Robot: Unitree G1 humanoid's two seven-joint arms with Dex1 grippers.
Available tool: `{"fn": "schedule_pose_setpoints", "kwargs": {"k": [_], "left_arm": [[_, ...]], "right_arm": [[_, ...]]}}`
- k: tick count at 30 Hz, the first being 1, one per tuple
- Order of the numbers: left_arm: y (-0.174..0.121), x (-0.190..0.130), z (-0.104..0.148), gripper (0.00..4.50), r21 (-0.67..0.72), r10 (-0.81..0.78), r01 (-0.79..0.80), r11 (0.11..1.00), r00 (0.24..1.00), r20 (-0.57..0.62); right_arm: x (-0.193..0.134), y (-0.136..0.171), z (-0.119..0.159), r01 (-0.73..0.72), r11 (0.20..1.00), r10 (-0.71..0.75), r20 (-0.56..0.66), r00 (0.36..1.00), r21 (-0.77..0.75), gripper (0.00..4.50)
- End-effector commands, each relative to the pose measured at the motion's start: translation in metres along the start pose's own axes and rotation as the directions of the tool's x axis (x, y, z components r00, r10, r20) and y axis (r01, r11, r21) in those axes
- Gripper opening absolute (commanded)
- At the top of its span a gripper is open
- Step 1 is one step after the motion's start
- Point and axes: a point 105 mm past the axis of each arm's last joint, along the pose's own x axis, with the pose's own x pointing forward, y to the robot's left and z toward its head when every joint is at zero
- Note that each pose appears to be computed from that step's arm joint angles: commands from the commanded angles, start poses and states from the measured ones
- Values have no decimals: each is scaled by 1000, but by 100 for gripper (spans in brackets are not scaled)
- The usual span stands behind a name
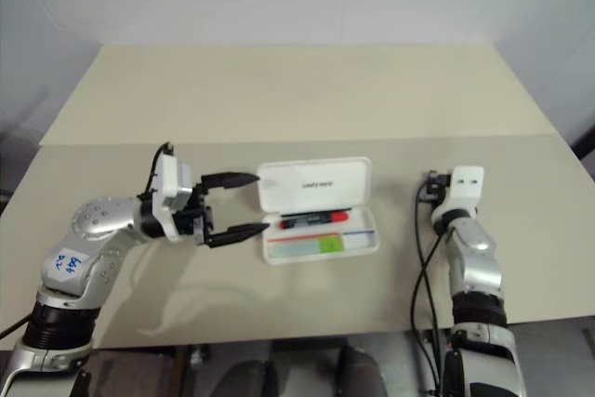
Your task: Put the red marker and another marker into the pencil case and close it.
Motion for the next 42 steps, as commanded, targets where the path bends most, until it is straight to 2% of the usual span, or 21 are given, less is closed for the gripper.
{"fn": "schedule_pose_setpoints", "kwargs": {"k": [1,5,11,13,16,20,31,37,42], "left_arm": [[-3,4,8,450,40,-29,28,999,999,20],[-5,5,6,450,39,-37,36,999,999,16],[-5,5,5,450,38,-36,35,999,999,16],[-6,5,5,450,37,-34,33,999,999,17],[-6,4,4,450,37,-31,31,999,999,19],[-7,3,3,450,37,-29,28,999,999,23],[-10,-1,8,450,42,-19,18,999,999,32],[-9,-4,10,450,46,8,-10,999,1000,26],[-10,-8,13,450,44,29,-30,999,999,23]], "right_arm": [[-6,14,29,-164,985,169,101,981,-55,36],[-22,18,57,-334,931,356,163,920,-150,36],[-35,12,75,-458,863,489,127,863,-213,36],[-41,14,79,-533,814,564,96,820,-231,36],[-65,32,81,-728,642,753,23,657,-241,36],[-94,61,55,-904,301,898,-228,376,-305,36],[-86,109,37,-943,-38,945,-319,74,-330,36],[-85,114,27,-950,-106,932,-361,8,-294,36],[-80,106,24,-955,-88,926,-377,27,-284,36]]}}
